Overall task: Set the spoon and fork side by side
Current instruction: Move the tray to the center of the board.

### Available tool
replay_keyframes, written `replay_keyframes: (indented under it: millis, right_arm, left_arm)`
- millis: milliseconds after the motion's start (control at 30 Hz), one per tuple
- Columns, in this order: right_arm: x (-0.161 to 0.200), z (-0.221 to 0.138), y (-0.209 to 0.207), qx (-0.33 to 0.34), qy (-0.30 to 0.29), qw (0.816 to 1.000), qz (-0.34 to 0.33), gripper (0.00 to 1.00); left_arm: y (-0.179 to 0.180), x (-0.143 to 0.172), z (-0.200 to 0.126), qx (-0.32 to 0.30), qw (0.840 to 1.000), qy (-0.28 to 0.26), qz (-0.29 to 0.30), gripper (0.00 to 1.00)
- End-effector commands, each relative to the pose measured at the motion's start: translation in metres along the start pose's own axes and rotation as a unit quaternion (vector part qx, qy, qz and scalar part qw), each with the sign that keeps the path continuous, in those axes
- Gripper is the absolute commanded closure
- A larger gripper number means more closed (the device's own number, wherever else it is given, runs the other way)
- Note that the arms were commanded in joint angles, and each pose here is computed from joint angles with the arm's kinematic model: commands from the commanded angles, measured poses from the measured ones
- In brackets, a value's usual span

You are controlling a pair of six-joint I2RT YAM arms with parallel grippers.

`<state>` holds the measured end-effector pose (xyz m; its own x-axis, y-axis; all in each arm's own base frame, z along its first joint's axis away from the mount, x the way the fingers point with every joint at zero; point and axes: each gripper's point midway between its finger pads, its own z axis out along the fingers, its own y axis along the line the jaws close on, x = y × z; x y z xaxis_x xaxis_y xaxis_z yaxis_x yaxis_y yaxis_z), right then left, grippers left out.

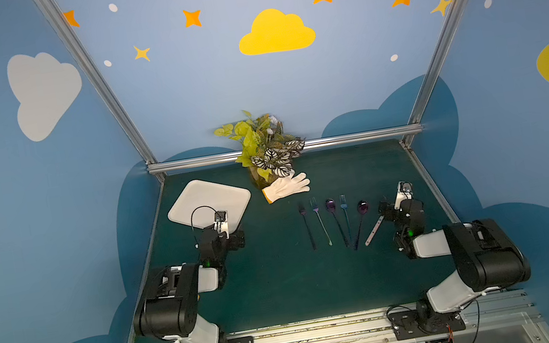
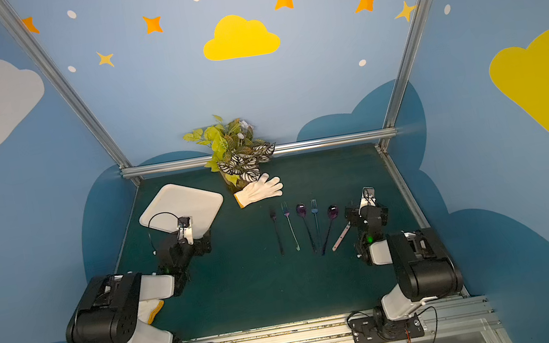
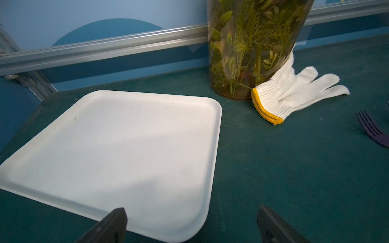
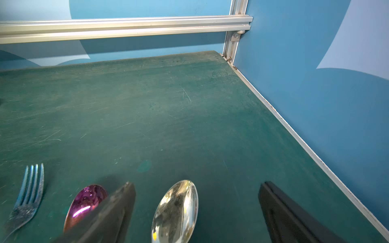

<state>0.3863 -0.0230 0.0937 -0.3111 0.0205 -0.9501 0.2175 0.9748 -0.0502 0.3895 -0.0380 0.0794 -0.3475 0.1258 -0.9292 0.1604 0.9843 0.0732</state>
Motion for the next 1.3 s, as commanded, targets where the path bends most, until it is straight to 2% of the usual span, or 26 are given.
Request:
replay_keyframes:
  millis: [0,600,700,800,867,933,1000,1133,1267]
  right_arm:
    - [-0.004,0.001,0.000,0.001,-0.011,1.000,0.000,0.02]
    - [-0.005,0.001,0.000,-0.003,-0.011,1.000,0.003,0.02]
    - [-0.004,-0.001,-0.010,0.028,0.006,1.000,0.010,0.02]
    - [-0.008,-0.002,-0.010,0.031,0.003,0.999,0.012,0.02]
    - [-0.010,-0.004,-0.004,0.014,-0.007,1.000,-0.002,0.02]
    - [-0.021,-0.010,-0.005,0.025,0.011,1.000,-0.011,0.02]
    - [-0.037,-0.014,-0.018,0.061,0.046,0.997,0.000,0.02]
    - [-0.074,-0.019,-0.029,0.086,0.085,0.992,0.020,0.02]
    - [-0.078,-0.025,-0.023,0.075,0.130,0.987,0.051,0.02]
  left_arm:
    - [-0.001,-0.008,0.001,0.005,1.000,-0.014,0.000,0.00]
    - [-0.001,-0.008,0.001,0.005,1.000,-0.013,-0.001,0.00]
    - [0.020,-0.018,-0.007,-0.056,0.998,-0.009,-0.019,0.00]
    - [0.043,-0.035,-0.020,-0.116,0.992,0.020,-0.042,0.00]
    - [0.052,-0.051,-0.028,-0.139,0.987,0.034,-0.077,0.00]
    - [0.049,-0.077,-0.032,-0.122,0.986,0.043,-0.106,0.00]
    - [0.034,-0.090,-0.028,-0.076,0.985,0.079,-0.130,0.00]
    - [0.012,-0.093,0.002,-0.015,0.971,0.151,-0.182,0.00]
    - [-0.007,-0.084,0.045,0.029,0.948,0.213,-0.235,0.00]
